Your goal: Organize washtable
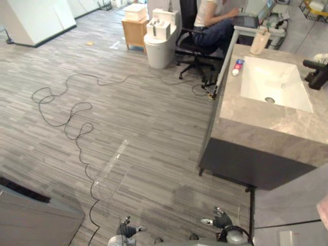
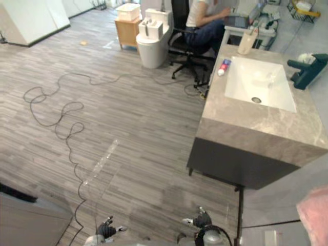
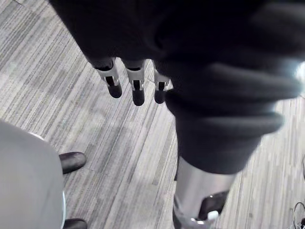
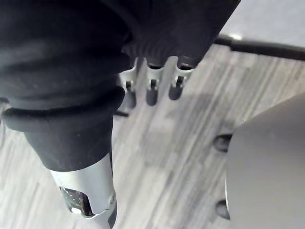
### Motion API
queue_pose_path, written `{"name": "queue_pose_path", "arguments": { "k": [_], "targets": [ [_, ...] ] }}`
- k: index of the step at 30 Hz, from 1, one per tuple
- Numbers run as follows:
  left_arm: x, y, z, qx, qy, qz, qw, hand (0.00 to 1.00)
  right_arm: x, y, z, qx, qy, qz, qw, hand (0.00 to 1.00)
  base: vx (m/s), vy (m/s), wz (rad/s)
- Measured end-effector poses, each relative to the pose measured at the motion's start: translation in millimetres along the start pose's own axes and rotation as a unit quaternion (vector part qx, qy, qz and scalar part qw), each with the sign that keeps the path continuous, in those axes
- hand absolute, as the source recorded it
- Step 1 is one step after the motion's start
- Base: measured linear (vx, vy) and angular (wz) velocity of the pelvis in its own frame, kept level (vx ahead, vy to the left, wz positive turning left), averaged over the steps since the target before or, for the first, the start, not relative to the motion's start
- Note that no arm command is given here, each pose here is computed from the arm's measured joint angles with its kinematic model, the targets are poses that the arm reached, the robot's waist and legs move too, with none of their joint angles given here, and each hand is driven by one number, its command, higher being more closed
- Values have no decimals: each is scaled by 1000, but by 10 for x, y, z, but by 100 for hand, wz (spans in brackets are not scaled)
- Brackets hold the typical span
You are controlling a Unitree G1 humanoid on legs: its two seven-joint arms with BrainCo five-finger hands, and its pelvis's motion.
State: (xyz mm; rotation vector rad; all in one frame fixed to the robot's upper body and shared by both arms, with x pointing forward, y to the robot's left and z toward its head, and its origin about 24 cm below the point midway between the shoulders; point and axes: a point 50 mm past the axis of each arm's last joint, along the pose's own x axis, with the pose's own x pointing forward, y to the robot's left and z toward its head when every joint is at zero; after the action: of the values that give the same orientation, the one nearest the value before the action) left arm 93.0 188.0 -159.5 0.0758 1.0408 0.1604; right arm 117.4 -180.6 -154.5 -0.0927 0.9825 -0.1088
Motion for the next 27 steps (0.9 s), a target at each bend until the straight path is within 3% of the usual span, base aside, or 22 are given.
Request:
{"name": "queue_pose_path", "arguments": {
  "k": [7,11,20,27],
  "targets": [
    [40,-22,154,21,-24,-18,999,0,-11,-95,-44,62,8,-28,998,0,-70,-21,51],
    [42,-71,180,19,-28,-24,999,0,8,-270,26,47,-3,-50,998,0,-62,89,102],
    [46,15,145,14,-17,-17,1000,0,7,-308,51,42,-4,-49,998,0,129,136,47],
    [47,46,115,7,-9,-14,1000,0,-37,-276,-92,34,14,-45,998,0,341,-45,41]
  ]
}}
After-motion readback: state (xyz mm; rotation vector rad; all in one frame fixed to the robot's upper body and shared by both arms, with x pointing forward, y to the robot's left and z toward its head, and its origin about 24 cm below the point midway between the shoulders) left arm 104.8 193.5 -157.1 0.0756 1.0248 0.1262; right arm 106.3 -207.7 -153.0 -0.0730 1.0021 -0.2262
